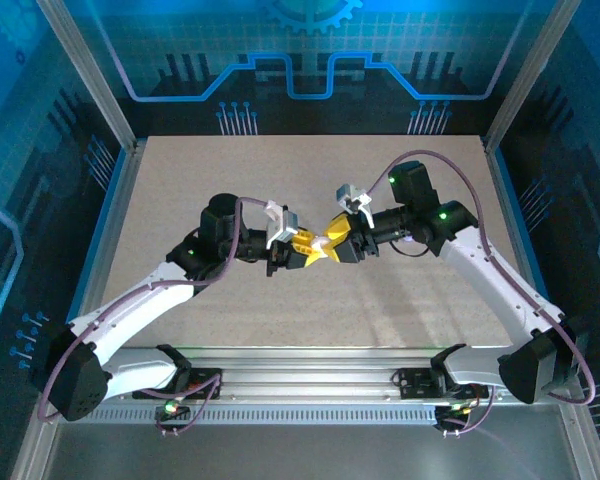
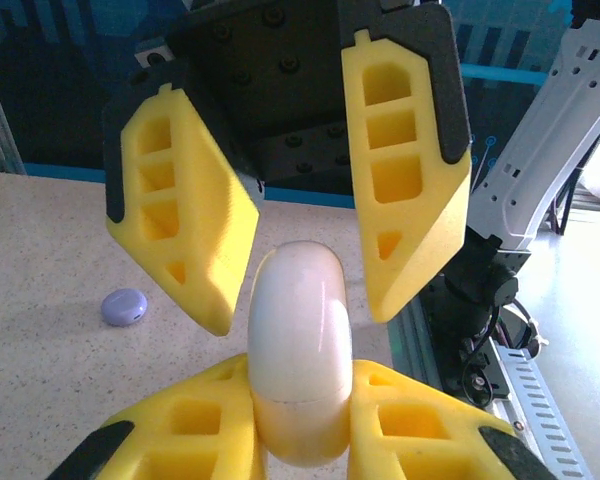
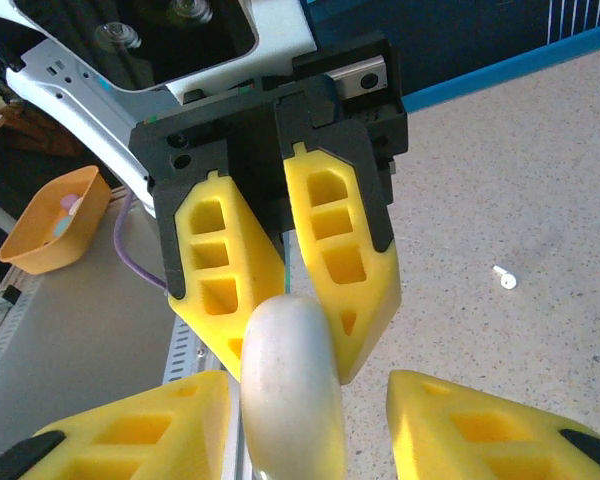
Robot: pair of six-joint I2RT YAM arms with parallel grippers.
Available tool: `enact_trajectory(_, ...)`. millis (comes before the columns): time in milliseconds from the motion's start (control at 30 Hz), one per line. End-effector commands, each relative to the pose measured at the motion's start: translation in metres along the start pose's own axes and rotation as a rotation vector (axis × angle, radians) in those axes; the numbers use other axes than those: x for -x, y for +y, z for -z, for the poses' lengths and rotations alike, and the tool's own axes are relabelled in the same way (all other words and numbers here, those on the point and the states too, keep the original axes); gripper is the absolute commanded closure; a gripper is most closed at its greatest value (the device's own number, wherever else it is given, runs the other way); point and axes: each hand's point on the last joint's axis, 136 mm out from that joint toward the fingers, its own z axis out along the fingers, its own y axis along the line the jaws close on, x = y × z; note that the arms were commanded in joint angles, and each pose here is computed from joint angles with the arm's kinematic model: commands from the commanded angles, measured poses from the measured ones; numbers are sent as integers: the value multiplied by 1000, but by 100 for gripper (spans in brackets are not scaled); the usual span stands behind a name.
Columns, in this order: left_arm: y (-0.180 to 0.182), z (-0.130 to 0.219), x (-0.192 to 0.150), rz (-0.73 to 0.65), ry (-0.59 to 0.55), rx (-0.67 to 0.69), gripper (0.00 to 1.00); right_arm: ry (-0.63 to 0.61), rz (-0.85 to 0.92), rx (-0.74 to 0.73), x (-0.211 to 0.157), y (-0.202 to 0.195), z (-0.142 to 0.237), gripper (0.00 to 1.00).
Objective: Insert the wireless bluetooth earbuds into the charging case
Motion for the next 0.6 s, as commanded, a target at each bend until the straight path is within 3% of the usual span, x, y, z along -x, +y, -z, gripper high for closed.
enact_trajectory(0, -3, 3, 20, -23, -26, 3, 84, -3, 26, -9, 6, 7, 5, 65)
enact_trajectory(33, -3, 2, 20, -18, -23, -1, 84, -10, 29, -3, 7, 8, 5, 71)
enact_trajectory(133, -3, 2, 18, -14, -17, -1, 82, -23, 41, 4, 11, 10, 5, 77)
enact_trajectory(300, 0, 2, 15, 4, -36, 17, 58, -56, 61, 21, 18, 16, 8, 80)
enact_trajectory(567, 3, -1, 17, 63, -78, 11, 56, -77, 72, 34, 20, 21, 10, 80)
